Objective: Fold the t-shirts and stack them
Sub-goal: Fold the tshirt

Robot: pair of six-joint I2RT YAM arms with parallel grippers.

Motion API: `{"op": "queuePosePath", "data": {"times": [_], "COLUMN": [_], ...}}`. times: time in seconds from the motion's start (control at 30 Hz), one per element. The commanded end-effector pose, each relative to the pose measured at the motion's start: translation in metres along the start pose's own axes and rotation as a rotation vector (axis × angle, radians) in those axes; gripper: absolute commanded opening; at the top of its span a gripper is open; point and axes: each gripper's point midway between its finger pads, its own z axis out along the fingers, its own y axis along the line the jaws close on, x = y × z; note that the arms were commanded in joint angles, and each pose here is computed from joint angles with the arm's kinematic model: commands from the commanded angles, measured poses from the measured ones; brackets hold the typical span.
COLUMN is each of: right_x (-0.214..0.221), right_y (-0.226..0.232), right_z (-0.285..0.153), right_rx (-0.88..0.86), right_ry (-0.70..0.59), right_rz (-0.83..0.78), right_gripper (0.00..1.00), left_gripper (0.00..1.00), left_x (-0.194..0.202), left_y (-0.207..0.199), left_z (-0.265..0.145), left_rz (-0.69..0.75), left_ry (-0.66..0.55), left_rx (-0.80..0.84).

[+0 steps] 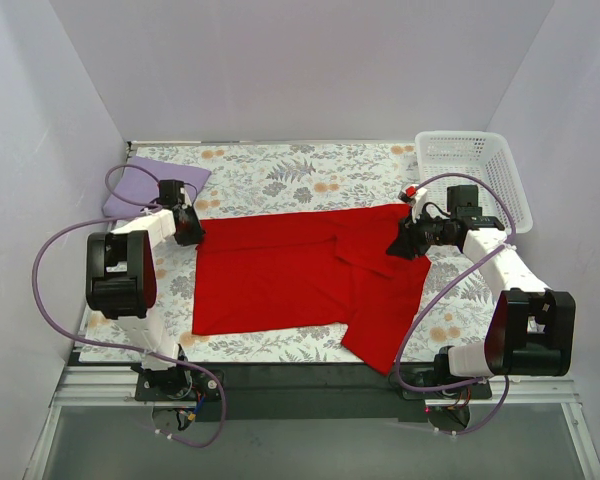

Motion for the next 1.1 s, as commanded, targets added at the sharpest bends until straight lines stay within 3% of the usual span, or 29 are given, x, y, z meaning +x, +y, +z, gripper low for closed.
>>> {"op": "queuePosePath", "data": {"times": [0.0, 0.57, 0.8, 0.93, 1.07], "right_x": [-0.006, 0.006, 0.012, 0.010, 0.006], "right_y": [0.005, -0.005, -0.016, -0.015, -0.005], "right_z": [-0.003, 0.003, 0.003, 0.000, -0.007], "right_rx": [-0.009, 0.006, 0.055, 0.057, 0.027], "right_ry": [-0.034, 0.010, 0.045, 0.042, 0.035], "right_rz": [-0.022, -0.004, -0.013, -0.052, -0.128], "right_gripper": [0.43, 0.43, 0.43, 0.43, 0.43], "left_gripper": [0.00, 0.00, 0.00, 0.27, 0.35], "left_x": [-0.011, -0.071, -0.087, -0.109, -0.126], "left_y": [0.004, -0.013, -0.022, -0.045, -0.064], "left_z": [-0.002, 0.039, 0.031, -0.010, -0.064], "left_rz": [0.006, 0.038, 0.030, 0.019, 0.021], "left_ry": [-0.015, -0.009, -0.038, -0.121, -0.229], "left_rx": [-0.042, -0.050, -0.022, 0.081, 0.182]}}
